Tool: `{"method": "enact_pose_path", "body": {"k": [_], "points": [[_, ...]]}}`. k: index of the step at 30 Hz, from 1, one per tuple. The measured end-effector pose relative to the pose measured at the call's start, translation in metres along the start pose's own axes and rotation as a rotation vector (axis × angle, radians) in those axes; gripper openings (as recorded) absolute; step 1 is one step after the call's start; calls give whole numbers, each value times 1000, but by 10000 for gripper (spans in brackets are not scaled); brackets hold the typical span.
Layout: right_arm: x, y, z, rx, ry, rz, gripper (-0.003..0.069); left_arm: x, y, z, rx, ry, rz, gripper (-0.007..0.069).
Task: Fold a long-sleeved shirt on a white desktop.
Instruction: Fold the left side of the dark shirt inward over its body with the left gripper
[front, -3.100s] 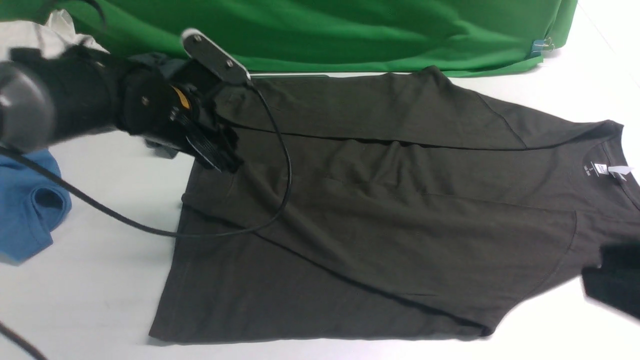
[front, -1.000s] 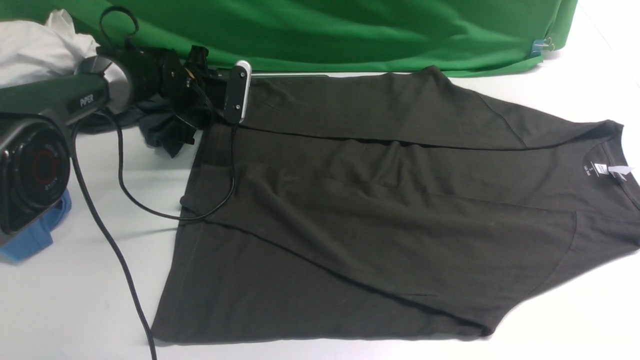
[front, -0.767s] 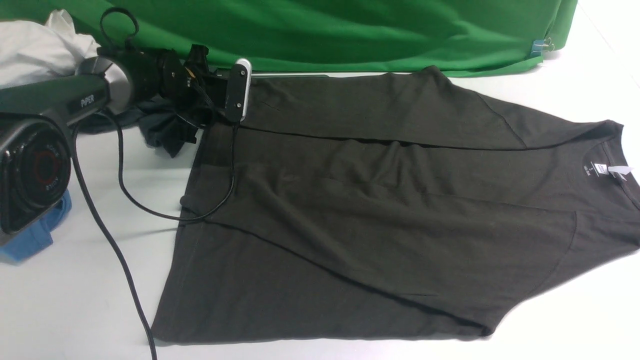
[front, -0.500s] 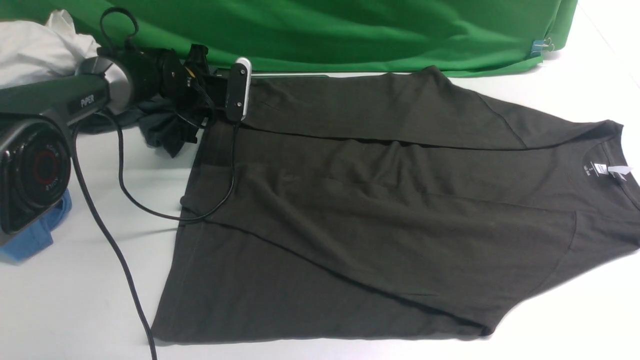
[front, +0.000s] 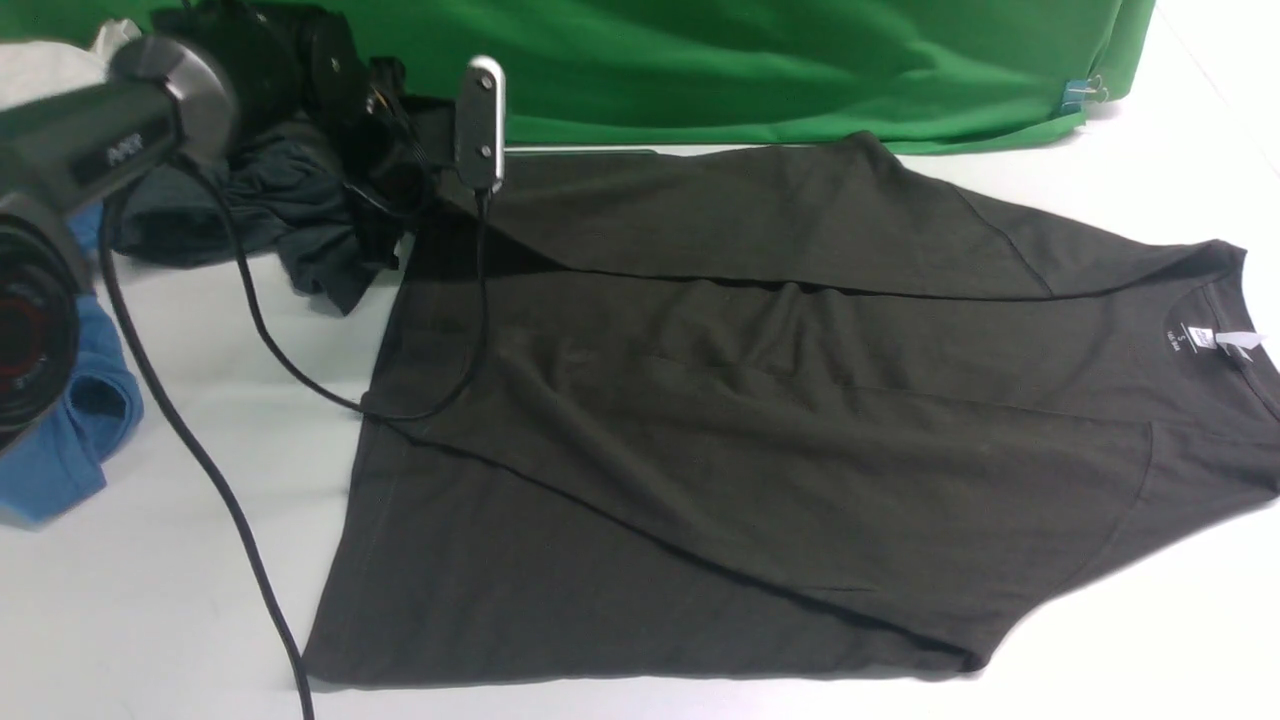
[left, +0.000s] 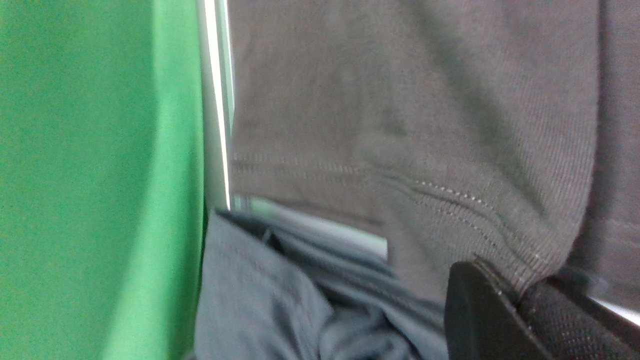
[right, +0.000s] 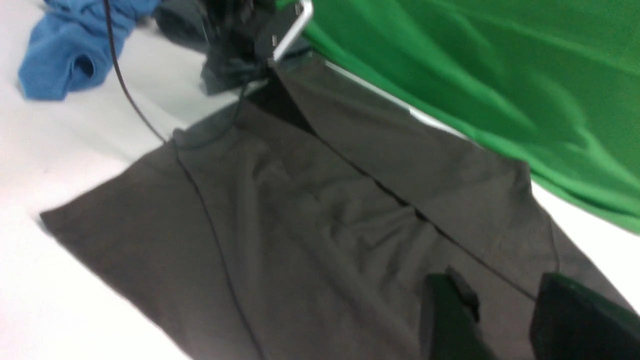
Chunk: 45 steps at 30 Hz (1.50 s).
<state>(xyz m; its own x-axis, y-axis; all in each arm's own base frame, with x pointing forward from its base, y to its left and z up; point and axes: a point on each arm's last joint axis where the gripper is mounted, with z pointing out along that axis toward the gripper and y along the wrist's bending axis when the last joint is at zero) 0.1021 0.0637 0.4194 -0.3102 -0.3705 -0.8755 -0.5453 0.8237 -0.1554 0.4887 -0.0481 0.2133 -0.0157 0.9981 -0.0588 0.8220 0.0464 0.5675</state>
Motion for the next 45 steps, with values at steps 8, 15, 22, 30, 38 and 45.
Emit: {"method": "enact_pose_path", "body": {"k": [8,15,22,30,38,45], "points": [[1,0,0,0,15,4,238,-4,7,-57,22,-30,-117,41],[4,0,0,1,42,6,238,-20,-22,-82,35,9,1,41],[5,0,0,1,57,6,238,-17,-55,-95,63,48,-8,41],[15,3,10,-4,89,0,239,-12,-78,-98,123,75,-99,41],[25,5,17,-7,126,1,239,-6,-106,-81,168,105,-67,59],[24,5,18,-6,115,10,239,-4,-122,-74,212,110,-69,234]]}}
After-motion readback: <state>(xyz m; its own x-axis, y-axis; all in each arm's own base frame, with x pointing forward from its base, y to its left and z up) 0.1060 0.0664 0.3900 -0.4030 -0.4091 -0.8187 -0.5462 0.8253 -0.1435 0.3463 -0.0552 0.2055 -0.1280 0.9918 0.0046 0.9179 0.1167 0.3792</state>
